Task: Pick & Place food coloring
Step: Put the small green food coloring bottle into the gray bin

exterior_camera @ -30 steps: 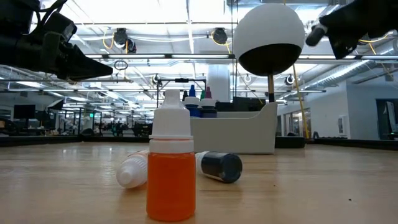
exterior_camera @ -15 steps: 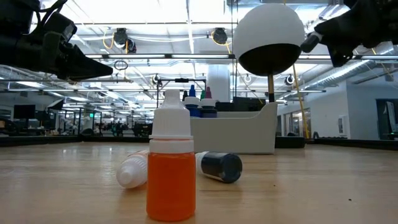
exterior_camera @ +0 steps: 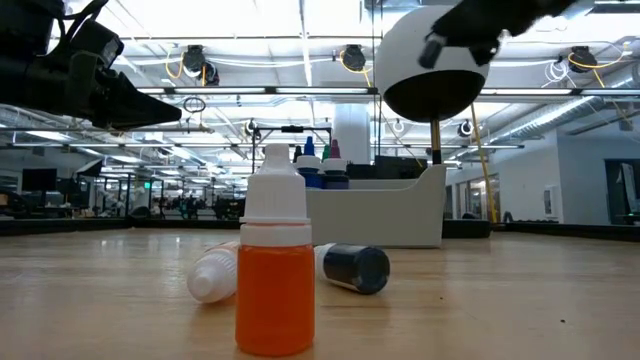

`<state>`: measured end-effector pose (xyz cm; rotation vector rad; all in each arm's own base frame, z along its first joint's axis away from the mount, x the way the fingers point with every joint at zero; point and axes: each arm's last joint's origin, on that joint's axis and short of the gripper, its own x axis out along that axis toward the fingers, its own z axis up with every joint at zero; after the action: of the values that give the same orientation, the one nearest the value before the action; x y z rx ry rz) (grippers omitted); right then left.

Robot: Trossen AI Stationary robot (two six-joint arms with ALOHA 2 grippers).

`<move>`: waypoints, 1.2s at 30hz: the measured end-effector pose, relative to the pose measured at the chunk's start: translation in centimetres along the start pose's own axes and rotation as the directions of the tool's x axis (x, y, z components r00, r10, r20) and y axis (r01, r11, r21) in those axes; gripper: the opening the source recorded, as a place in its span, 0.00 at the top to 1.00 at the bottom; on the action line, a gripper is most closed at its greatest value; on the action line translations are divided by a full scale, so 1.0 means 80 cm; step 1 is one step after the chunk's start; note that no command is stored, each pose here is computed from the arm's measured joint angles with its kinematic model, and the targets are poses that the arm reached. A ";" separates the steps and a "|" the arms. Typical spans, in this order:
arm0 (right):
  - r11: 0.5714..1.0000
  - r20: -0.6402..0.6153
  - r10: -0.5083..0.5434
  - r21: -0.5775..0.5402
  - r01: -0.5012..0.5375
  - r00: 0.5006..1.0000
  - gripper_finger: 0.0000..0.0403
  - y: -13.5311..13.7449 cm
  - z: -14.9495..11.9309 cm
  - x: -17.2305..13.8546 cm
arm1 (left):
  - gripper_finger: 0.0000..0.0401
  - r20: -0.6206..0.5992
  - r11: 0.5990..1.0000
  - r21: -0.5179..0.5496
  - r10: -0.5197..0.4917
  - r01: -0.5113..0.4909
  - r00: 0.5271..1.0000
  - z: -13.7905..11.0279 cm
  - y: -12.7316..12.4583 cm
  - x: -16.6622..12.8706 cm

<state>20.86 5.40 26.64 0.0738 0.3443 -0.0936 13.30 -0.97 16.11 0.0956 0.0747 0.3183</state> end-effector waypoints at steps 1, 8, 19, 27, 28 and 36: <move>1.000 -0.025 -0.018 -0.003 0.018 1.000 0.89 -0.001 0.007 0.007 | 0.91 0.000 1.000 0.000 0.000 0.000 1.000 0.000 0.000 0.000; 0.994 -0.183 -0.113 -0.032 0.108 0.977 0.89 -0.022 0.039 0.061 | 0.91 0.000 1.000 0.000 0.000 0.000 1.000 0.000 0.000 0.000; 0.987 -0.350 -0.144 0.016 0.160 0.925 0.89 -0.066 0.029 0.126 | 0.91 -0.003 1.000 0.027 -0.001 0.001 1.000 0.000 0.000 0.000; 0.979 -0.451 -0.170 0.022 0.202 0.876 0.88 -0.075 -0.006 0.158 | 0.91 -0.017 0.999 0.035 -0.002 0.002 1.000 -0.002 0.000 0.000; 0.978 -0.464 -0.173 0.022 0.206 0.869 0.88 -0.076 -0.010 0.162 | 0.91 -0.016 0.999 0.035 -0.001 0.002 1.000 -0.002 0.000 0.000; 0.967 -0.451 -0.211 0.033 0.253 0.867 0.88 -0.084 -0.029 0.191 | 0.91 -0.015 0.999 0.034 -0.001 0.002 1.000 -0.002 0.000 0.000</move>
<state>33.70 -2.27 18.88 0.1449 0.8094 -0.3359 13.28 -0.97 15.94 0.1269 0.0950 0.3165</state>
